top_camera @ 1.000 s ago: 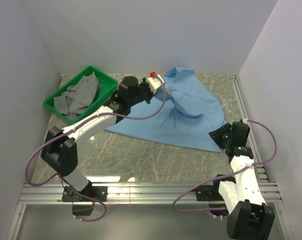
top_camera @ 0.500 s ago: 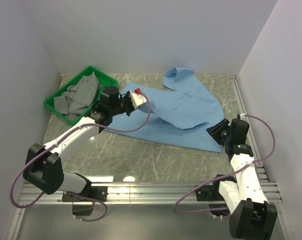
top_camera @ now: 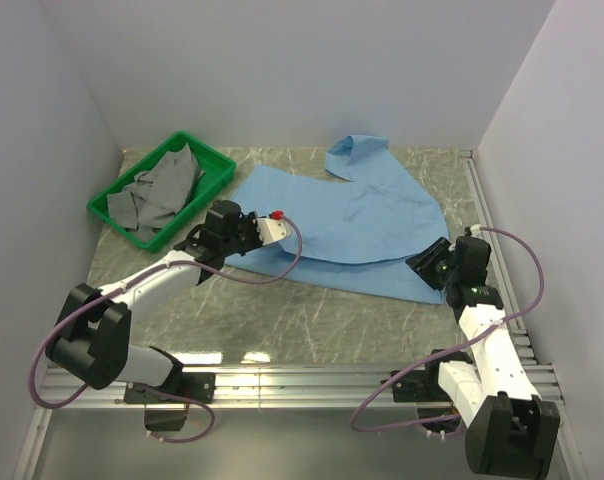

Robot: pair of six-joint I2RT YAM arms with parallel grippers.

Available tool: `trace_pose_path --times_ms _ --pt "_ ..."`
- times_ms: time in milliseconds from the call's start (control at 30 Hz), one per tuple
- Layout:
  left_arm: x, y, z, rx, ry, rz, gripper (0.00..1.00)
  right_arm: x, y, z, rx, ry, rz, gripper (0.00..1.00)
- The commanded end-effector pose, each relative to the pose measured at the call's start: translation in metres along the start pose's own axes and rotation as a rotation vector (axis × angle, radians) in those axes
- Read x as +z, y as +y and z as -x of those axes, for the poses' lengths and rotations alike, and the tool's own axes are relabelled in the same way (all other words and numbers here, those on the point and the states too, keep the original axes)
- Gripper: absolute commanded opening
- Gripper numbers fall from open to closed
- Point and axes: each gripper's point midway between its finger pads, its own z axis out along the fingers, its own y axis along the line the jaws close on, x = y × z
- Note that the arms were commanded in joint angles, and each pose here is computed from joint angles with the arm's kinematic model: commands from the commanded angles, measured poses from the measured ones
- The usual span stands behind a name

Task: Fold and stack the long sleeve shirts
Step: Fold the shirt

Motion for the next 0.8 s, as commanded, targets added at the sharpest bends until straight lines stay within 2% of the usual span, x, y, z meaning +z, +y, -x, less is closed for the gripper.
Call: trace_pose_path --times_ms 0,200,433,500,533,567,633,667,733,767 --pt "-0.013 0.037 0.013 0.090 -0.040 0.186 0.02 -0.003 0.020 0.020 -0.045 -0.059 0.045 0.45" --pt "-0.025 0.062 0.018 0.139 -0.064 0.338 0.02 -0.002 0.022 0.018 -0.046 -0.057 0.054 0.45" --pt "-0.030 0.037 0.008 0.026 -0.088 0.293 0.10 -0.005 0.025 0.019 -0.072 -0.060 0.059 0.45" --pt "-0.037 0.031 0.001 -0.039 -0.085 0.306 0.49 -0.005 0.026 0.019 -0.084 -0.061 0.062 0.45" --pt "-0.040 0.030 -0.002 -0.063 -0.077 0.318 0.63 -0.006 0.027 0.019 -0.090 -0.062 0.064 0.45" --pt "-0.046 0.030 0.001 -0.127 -0.104 0.331 0.67 -0.005 0.028 0.018 -0.097 -0.059 0.063 0.46" --pt "-0.053 0.028 -0.003 -0.191 -0.108 0.364 0.67 -0.006 0.029 0.018 -0.110 -0.062 0.060 0.46" --pt "-0.065 0.038 0.000 -0.314 -0.142 0.438 0.68 -0.006 0.031 0.017 -0.120 -0.059 0.065 0.46" --pt "-0.076 0.044 0.002 -0.468 -0.185 0.505 0.60 -0.006 0.033 0.017 -0.132 -0.062 0.062 0.46" --pt "-0.085 0.047 0.005 -0.600 -0.221 0.541 0.56 -0.006 0.035 0.017 -0.143 -0.062 0.065 0.46"
